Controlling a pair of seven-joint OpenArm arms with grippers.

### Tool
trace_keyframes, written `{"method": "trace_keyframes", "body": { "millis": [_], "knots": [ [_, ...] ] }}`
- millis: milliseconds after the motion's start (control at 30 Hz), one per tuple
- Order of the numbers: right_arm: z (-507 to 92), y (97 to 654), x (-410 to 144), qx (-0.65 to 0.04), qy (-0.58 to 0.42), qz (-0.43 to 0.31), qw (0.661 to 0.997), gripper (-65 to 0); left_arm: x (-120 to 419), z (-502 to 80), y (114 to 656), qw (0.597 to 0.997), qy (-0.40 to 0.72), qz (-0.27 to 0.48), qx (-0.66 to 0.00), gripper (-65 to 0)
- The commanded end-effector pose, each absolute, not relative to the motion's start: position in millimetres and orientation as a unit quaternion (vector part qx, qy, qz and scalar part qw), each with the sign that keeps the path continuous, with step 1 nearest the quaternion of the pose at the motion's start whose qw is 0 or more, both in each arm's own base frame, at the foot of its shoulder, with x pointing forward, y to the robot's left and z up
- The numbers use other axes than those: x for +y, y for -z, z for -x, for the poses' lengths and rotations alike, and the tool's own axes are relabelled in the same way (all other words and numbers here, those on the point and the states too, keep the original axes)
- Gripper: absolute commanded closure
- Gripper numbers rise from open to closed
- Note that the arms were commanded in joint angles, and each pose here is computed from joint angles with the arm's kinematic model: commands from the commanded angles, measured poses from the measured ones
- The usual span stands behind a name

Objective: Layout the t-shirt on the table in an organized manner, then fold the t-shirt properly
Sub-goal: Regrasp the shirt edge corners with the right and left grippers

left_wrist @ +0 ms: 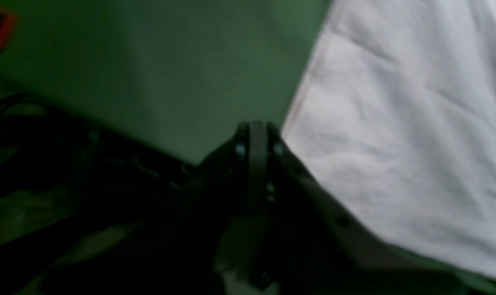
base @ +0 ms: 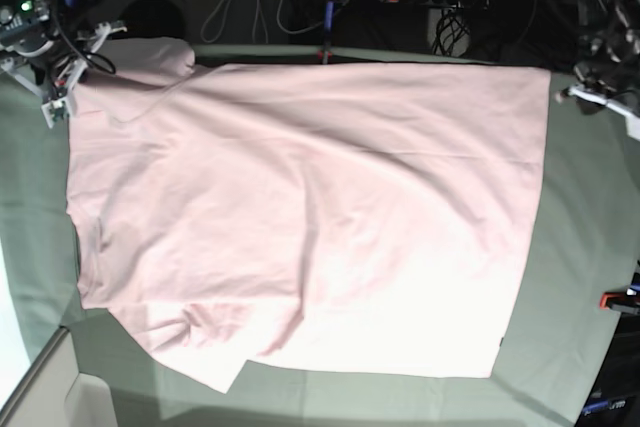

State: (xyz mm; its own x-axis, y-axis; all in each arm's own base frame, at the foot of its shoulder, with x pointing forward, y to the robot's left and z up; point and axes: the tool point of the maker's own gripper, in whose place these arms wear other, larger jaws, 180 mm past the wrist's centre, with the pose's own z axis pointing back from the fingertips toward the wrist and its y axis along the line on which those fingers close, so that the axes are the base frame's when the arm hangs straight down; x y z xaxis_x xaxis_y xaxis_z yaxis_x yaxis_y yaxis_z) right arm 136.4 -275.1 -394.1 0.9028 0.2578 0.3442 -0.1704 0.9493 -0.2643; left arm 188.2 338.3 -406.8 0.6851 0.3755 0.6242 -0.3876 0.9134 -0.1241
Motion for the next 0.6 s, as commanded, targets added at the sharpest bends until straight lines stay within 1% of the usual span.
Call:
{"method": "trace_keyframes", "body": {
  "millis": [0, 200, 267, 333, 500, 533, 567],
  "knots": [
    [-138.5, 388.1, -278.9, -0.197, -0.112, 0.124, 0.966, 0.0, 349.6, -192.8, 393.6, 0.910, -0.206, -0.022, -0.358, 0.0],
    [-141.8, 389.8, -271.6, -0.199, -0.120, 0.116, 0.966, 0.0, 350.3, -185.0, 410.0, 0.913, -0.226, -0.013, -0.339, 0.0],
    [-142.6, 390.9, -267.9, -0.199, -0.125, 0.113, 0.965, 0.0, 349.6, -179.8, 419.6, 0.915, -0.235, -0.008, -0.327, -2.2],
    [-142.7, 391.7, -265.8, -0.199, -0.128, 0.111, 0.965, 0.0, 346.1, -180.5, 426.4, 0.915, -0.244, 0.001, -0.322, -7.8],
    [-144.1, 392.8, -261.2, -0.200, -0.133, 0.106, 0.965, 0.0, 340.0, -176.2, 437.6, 0.916, -0.254, 0.009, -0.312, -28.6],
    [-144.1, 392.8, -261.2, -0.200, -0.133, 0.106, 0.965, 0.0, 339.5, -176.8, 437.6, 0.915, -0.255, 0.010, -0.312, -32.1],
    [-144.1, 392.8, -261.2, -0.200, -0.133, 0.106, 0.965, 0.0, 337.2, -177.8, 438.3, 0.916, -0.252, 0.012, -0.311, -33.9]
  ]
}}
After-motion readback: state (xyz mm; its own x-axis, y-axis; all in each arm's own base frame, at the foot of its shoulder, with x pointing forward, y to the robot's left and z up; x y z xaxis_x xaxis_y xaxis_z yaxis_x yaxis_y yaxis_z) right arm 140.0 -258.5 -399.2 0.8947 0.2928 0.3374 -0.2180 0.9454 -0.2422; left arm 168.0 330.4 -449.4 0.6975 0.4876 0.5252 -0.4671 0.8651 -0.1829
